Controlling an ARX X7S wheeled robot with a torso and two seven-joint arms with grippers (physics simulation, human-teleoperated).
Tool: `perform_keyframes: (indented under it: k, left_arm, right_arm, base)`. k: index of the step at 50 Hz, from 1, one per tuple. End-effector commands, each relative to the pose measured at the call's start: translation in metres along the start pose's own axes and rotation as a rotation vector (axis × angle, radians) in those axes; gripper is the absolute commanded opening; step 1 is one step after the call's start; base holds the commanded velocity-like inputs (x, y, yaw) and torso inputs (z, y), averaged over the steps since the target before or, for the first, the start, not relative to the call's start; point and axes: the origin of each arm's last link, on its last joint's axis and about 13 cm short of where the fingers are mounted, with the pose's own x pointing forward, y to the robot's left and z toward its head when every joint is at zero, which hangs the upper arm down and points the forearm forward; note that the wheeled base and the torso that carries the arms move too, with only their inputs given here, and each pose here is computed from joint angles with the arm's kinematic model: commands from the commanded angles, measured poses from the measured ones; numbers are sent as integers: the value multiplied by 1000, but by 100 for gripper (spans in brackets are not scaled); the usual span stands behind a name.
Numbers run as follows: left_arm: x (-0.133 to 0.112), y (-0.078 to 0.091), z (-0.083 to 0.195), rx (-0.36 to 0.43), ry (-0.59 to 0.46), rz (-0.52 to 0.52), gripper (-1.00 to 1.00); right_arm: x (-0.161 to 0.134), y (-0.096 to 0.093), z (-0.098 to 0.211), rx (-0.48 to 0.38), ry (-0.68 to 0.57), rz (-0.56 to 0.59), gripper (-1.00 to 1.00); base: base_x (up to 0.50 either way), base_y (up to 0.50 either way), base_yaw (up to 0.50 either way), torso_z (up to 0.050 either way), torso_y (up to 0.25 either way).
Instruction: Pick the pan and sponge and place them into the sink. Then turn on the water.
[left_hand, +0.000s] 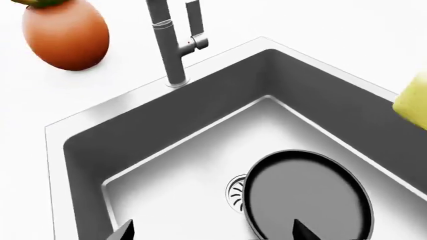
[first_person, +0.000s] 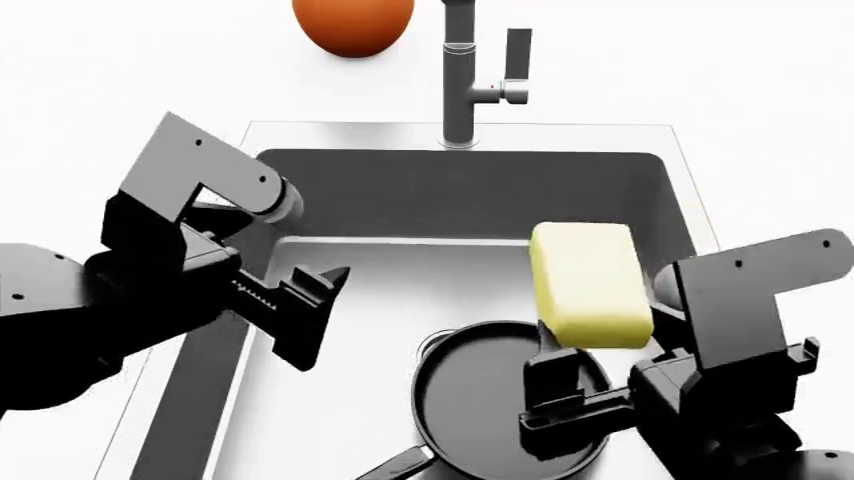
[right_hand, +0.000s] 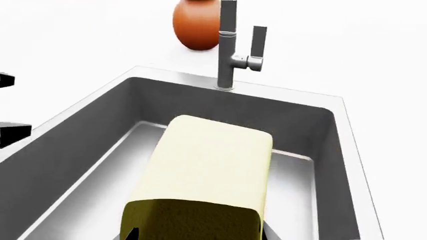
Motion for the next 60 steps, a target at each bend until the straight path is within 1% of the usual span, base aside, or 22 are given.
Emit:
perform_keyframes:
  k: [1, 2, 3, 4, 5, 10, 11, 13, 14, 18, 22, 30, 35, 39, 48, 60]
  left_arm:
    - [-35, 17, 2, -22, -68, 100, 100]
    - [-35, 18, 3, -27, -74, 107, 100]
    - [-38, 20, 4, -26, -81, 114, 100]
    - [-39, 21, 5, -27, -85, 117, 100]
    - [-39, 19, 6, -23, -89, 116, 100]
    - [-43, 20, 4, -21, -94, 120, 100]
    - [-42, 19, 4, -22, -95, 119, 100]
    - [-41, 17, 3, -12, -90, 122, 100]
    - [-40, 16, 3, -15, -93, 118, 100]
    - [-44, 20, 1, -18, -93, 125, 100]
    - [-45, 20, -2, -24, -91, 125, 100]
    - [-46, 21, -2, -28, -95, 126, 100]
    - [-48, 20, -5, -29, -94, 132, 100]
    - [-49, 21, -5, -34, -94, 131, 100]
    - [-54, 23, -6, -36, -94, 136, 100]
    - [-52, 23, -8, -36, -86, 137, 100]
  right_arm:
    - [31, 12, -5, -52, 142, 127, -100]
    - [32, 13, -5, -53, 147, 131, -100]
    - [37, 14, -7, -31, 177, 166, -100]
    - [38, 15, -7, -12, 196, 177, -100]
    - [40, 15, -11, -38, 245, 187, -100]
    - [47, 17, -11, -47, 309, 214, -100]
    - [50, 16, -11, -51, 340, 191, -100]
    - [54, 13, -9, -25, 349, 180, -100]
    - [55, 13, -8, -28, 348, 172, -100]
    - [63, 9, -7, 5, 373, 140, -100]
    - [70, 8, -4, 16, 379, 128, -100]
    - [86, 10, -2, 13, 390, 140, -100]
    - [98, 10, -6, -9, 436, 141, -100]
    - [102, 10, -11, -23, 465, 136, -100]
    - [104, 9, -22, -20, 500, 129, -100]
    - [112, 8, -32, -11, 531, 128, -100]
  base:
    - [0, 0, 0, 0, 0]
    - [0, 0, 0, 0, 0]
    - [0, 0, 0, 0, 0]
    - [0, 0, 0, 0, 0]
    - [0, 0, 0, 0, 0]
    - [0, 0, 0, 0, 0]
    - [0, 0, 0, 0, 0]
    - [0, 0, 0, 0, 0]
    - [0, 0, 0, 0, 0]
    - [0, 0, 0, 0, 0]
    - [0, 0, 0, 0, 0]
    - [0, 0, 0, 0, 0]
    - [0, 0, 0, 0, 0]
    - [0, 0, 0, 0, 0]
    - [0, 0, 0, 0, 0]
    - [0, 0, 0, 0, 1]
